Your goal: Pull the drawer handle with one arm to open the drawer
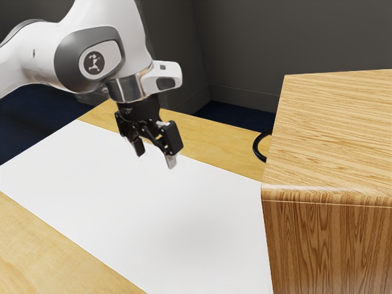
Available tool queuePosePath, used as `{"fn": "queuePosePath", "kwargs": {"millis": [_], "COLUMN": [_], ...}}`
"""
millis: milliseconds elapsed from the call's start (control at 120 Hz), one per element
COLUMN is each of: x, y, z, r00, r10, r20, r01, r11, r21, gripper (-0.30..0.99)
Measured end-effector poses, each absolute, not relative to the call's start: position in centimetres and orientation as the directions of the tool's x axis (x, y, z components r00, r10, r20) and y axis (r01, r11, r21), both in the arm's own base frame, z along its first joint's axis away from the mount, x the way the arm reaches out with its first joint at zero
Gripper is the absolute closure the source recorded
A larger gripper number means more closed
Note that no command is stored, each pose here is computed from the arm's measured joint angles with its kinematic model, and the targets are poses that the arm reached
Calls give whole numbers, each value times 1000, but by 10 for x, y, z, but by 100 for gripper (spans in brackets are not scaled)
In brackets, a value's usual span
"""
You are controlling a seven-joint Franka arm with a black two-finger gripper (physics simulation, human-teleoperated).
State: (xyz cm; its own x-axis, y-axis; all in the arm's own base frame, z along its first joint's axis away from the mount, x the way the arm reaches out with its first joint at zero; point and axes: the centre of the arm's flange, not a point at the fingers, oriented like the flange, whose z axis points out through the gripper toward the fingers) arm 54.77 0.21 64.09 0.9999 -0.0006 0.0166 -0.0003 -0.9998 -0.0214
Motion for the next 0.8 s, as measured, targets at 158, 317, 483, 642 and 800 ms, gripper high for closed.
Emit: {"fn": "queuePosePath", "kwargs": {"millis": [158, 317, 483, 642, 800], "x": [545, 533, 502, 507, 509], "y": [23, 69, 47, -33, -47], "z": [646, 678, 758, 754, 749], "r00": [999, 990, 971, 977, 971], "r10": [36, 123, 111, 60, 144], "r20": [17, 69, 210, 206, 192], "r01": [36, 125, 116, 58, 137], "r11": [-999, -991, -993, -998, -989], "r21": [-40, -35, -11, 18, 47], "gripper": [0, 0, 0, 0, 0]}}
